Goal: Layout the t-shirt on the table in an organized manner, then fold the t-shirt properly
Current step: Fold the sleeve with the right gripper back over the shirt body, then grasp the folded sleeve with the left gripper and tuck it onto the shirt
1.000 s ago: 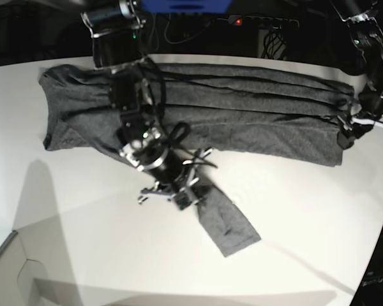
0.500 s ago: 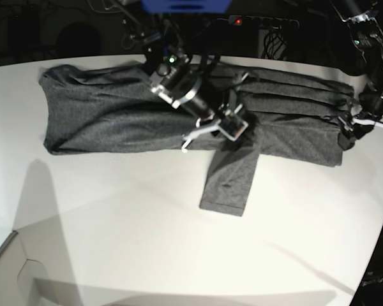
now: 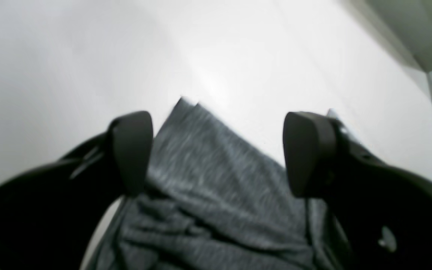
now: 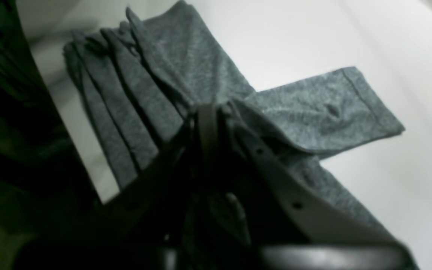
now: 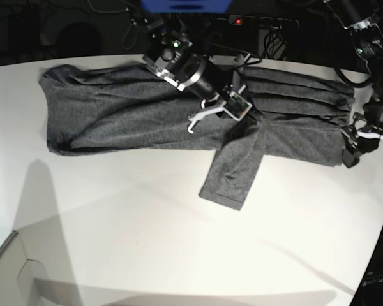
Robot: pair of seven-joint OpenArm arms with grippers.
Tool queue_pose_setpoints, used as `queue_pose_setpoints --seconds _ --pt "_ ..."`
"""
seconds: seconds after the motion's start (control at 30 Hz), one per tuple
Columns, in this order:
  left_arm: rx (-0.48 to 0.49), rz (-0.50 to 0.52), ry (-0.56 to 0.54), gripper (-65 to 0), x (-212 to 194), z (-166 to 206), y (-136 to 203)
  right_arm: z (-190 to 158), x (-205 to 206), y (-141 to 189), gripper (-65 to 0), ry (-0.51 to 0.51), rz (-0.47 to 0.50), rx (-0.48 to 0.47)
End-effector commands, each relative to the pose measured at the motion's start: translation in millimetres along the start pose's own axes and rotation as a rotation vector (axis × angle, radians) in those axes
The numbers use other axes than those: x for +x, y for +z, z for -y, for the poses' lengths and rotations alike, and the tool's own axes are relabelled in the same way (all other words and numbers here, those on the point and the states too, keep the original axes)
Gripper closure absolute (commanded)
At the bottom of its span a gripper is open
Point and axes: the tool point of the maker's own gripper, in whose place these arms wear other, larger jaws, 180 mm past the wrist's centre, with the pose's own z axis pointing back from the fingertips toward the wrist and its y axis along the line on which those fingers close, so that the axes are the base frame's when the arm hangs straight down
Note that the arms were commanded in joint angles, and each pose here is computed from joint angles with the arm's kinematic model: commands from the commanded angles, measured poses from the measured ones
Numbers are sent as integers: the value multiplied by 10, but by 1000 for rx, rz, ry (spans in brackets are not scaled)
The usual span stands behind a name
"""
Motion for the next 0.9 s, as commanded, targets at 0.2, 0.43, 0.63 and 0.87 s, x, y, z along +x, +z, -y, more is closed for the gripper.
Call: queue_pose_setpoints --seconds 0.2,0.43,0.63,0.87 --pt "-53 90 -15 -525 346 188 -91 -27 223 220 -279 -8 80 -21" --pt "-256 49 -92 -525 350 1083 -523 767 -41 644 -321 -2 17 -249" --pt "-397 -96 -171 -525 -83 2022 -1008 1368 -377 1157 -321 1 -80 -446" --pt "-396 -272 -375 -525 -841 2739 -1297 1710 -569 1514 -321 -15 -142 -579"
